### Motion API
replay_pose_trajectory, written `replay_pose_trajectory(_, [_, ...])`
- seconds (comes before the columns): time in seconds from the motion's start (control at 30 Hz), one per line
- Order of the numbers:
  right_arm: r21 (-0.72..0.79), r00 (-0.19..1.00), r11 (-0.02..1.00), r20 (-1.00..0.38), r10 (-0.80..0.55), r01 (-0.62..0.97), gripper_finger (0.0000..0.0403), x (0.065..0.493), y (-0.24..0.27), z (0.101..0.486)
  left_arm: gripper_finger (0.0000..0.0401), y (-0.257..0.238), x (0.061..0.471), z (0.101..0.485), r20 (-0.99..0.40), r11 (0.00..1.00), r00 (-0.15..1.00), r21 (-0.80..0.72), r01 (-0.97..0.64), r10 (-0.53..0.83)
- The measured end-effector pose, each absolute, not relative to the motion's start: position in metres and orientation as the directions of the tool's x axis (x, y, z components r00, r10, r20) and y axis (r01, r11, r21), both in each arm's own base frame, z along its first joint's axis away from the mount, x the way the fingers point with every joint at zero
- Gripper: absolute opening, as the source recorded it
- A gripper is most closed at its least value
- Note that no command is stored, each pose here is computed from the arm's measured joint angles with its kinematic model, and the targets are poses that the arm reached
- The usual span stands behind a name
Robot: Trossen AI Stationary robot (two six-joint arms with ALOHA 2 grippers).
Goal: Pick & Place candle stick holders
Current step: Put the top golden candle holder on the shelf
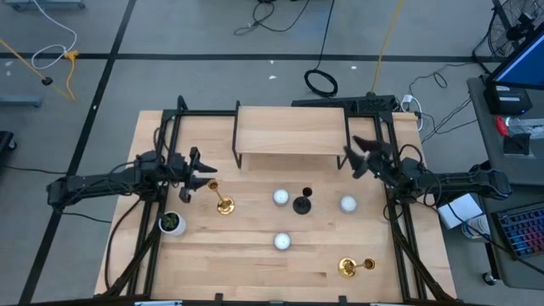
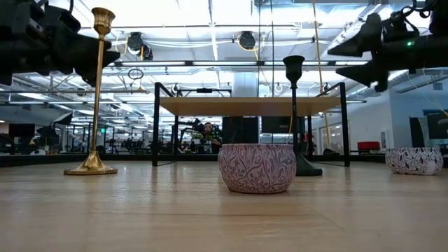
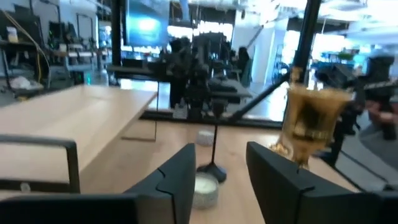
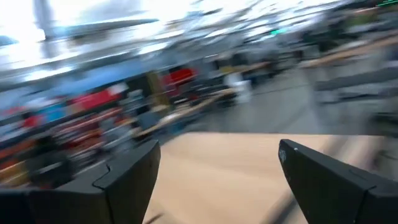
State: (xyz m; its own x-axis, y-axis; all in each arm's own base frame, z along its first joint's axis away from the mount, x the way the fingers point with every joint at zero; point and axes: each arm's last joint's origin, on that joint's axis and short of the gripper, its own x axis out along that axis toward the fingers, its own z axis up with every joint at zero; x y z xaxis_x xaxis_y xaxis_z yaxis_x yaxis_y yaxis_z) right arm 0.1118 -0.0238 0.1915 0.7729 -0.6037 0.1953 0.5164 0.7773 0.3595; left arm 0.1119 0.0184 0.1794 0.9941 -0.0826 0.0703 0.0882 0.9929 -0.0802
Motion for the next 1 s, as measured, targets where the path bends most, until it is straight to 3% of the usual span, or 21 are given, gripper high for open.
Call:
replay_pose_trajectory(0.13, [0.307,0.897,0.904,0.233,-0.376,0.299,0.0325,0.115,-0.017,0.193,0.0158,0.015,0.112,0.178,0.057,0.983,0.985,-0.083,0.166,-0.161])
replay_pose_trajectory(0.3, [0.269,0.948,0.954,0.245,-0.204,0.136,0.0325,0.117,-0.012,0.194,0.0159,0.009,0.113,0.17,-0.019,0.968,0.973,-0.101,0.229,-0.232])
replay_pose_trajectory(0.43, [0.263,0.951,0.956,0.24,-0.196,0.131,0.0325,0.117,-0.012,0.193,0.0159,0.005,0.112,0.161,-0.111,0.955,0.956,-0.153,0.252,-0.27])
replay_pose_trajectory(0.6, [0.262,0.953,0.955,0.229,-0.198,0.136,0.0325,0.118,-0.012,0.192,0.0159,-0.002,0.113,0.164,-0.081,0.939,0.943,-0.154,0.307,-0.322])
replay_pose_trajectory(1.0, [0.261,0.957,0.955,0.21,-0.2,0.142,0.0325,0.121,-0.012,0.19,0.0159,-0.011,0.12,0.171,-0.011,0.973,0.974,-0.046,0.226,-0.227])
